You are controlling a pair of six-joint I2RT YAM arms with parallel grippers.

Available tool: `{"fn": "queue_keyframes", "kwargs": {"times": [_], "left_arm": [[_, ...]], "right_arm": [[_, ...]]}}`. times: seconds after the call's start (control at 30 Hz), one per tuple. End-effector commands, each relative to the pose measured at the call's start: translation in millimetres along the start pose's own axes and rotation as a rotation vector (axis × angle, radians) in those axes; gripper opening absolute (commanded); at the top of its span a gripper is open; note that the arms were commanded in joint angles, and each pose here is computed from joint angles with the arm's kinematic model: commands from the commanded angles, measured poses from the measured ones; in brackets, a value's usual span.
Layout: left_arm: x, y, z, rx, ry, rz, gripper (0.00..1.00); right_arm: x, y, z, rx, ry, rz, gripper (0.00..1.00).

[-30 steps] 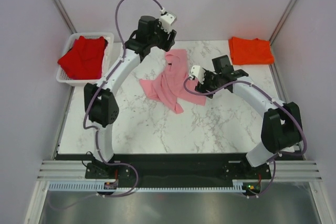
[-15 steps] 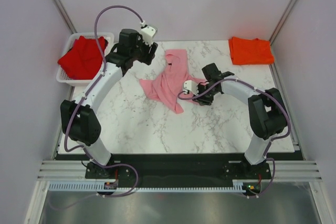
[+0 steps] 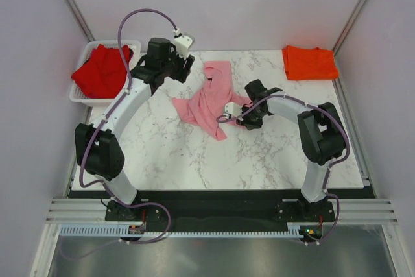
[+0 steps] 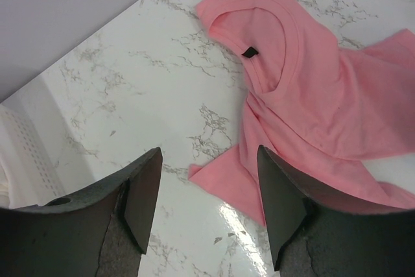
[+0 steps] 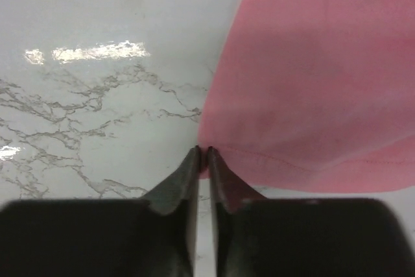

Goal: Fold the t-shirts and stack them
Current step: Flatten the tshirt out

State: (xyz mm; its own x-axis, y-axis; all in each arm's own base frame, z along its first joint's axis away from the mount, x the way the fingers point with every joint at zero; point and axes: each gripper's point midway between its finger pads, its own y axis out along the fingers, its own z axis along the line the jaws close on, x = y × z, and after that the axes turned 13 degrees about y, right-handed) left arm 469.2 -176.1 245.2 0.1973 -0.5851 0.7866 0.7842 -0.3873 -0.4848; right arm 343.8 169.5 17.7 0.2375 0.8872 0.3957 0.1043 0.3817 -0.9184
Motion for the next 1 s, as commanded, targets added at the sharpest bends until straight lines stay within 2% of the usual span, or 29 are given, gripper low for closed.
{"fn": "queue_keyframes", "kwargs": {"times": [0.0,0.07,0.17,0.33,0.37,0.5,0.6,0.67,0.73,0.87,0.97], "left_arm": [[3.8,-12.3,9.8,0.034,0.036,-0.015,0.68],[-0.8,-12.2,7.0,0.028,0.036,-0.007,0.68],[-8.4,-14.6,2.2,0.014,0.043,0.01,0.68],[-57.0,-18.5,-26.5,-0.057,0.01,0.131,0.64],[-67.0,-18.7,-33.7,-0.077,0.008,0.151,0.63],[-111.2,-19.6,-72.2,-0.204,0.005,0.222,0.56],[-119.4,-15.4,-97.1,-0.33,-0.019,0.235,0.5],[-133.5,-7.2,-106.7,-0.367,-0.045,0.282,0.49],[-130.8,-3.0,-113.7,-0.411,-0.063,0.274,0.5],[-115.7,-2.1,-136.8,-0.546,-0.101,0.234,0.58],[-105.4,-2.7,-157.3,-0.63,-0.094,0.232,0.59]], "right_arm": [[8.6,-1.9,-5.3,-0.003,0.004,-0.007,0.11],[10.7,-4.8,-2.9,0.008,0.013,-0.011,0.0],[34.9,-25.1,-5.5,-0.003,0.014,-0.086,0.0],[128.6,-109.4,-30.6,-0.098,0.06,-0.378,0.0],[155.2,-138.4,-43.5,-0.15,0.05,-0.458,0.0],[203.4,-200.2,-73.2,-0.27,0.119,-0.66,0.0],[217.9,-227.7,-106.8,-0.376,0.194,-0.768,0.0],[216.6,-233.4,-124.6,-0.412,0.237,-0.787,0.0],[213.3,-232.7,-142.2,-0.441,0.279,-0.785,0.0],[197.5,-230.7,-163.0,-0.455,0.366,-0.783,0.0],[188.8,-224.4,-166.9,-0.462,0.393,-0.765,0.0]]}}
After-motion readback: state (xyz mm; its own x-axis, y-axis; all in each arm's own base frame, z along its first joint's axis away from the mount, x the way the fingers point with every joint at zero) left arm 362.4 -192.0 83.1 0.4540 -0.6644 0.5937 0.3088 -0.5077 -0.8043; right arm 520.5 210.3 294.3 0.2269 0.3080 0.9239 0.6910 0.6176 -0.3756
